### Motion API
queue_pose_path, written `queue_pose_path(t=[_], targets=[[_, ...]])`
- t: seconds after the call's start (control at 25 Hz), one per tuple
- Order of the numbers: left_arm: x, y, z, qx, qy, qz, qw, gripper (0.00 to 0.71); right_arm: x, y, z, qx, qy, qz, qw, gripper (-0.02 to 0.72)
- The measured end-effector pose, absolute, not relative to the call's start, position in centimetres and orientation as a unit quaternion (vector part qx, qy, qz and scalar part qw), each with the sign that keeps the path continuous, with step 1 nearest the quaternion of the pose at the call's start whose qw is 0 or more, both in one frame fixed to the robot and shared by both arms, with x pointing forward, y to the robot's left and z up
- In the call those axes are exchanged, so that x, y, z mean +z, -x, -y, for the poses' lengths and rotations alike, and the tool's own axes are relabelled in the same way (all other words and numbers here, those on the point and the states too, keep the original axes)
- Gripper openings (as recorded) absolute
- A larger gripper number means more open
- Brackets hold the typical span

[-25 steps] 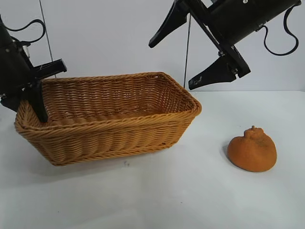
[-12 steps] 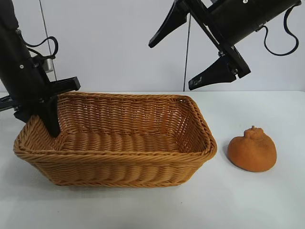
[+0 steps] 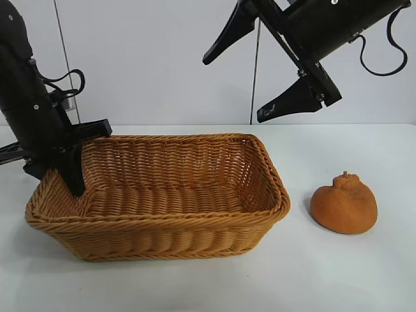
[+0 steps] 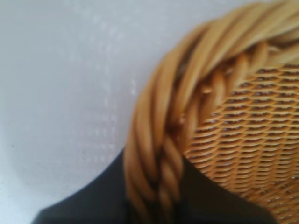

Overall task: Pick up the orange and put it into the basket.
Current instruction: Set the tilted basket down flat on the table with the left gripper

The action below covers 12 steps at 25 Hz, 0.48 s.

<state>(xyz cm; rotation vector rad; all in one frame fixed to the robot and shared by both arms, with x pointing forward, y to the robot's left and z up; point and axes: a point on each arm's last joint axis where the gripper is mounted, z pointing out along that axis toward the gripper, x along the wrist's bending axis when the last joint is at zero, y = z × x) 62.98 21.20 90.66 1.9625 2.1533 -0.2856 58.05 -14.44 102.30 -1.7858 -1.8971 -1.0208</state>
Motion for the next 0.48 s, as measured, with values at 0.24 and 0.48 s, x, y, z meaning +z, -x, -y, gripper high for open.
queue_pose_path(t=[0.24, 0.48], targets=[[93.1, -63.3, -21.1, -0.091, -0.671, -0.725, 0.125, 0.638, 102.3, -58.0, 14.4, -0.359, 0.629, 0.668, 0.171, 0.694], [98.5, -64.3, -20.9, -0.071, -0.694, -0.701, 0.147, 0.668, 102.2, -58.0, 14.5, -0.357, 0.628, 0.671, 0.168, 0.694]])
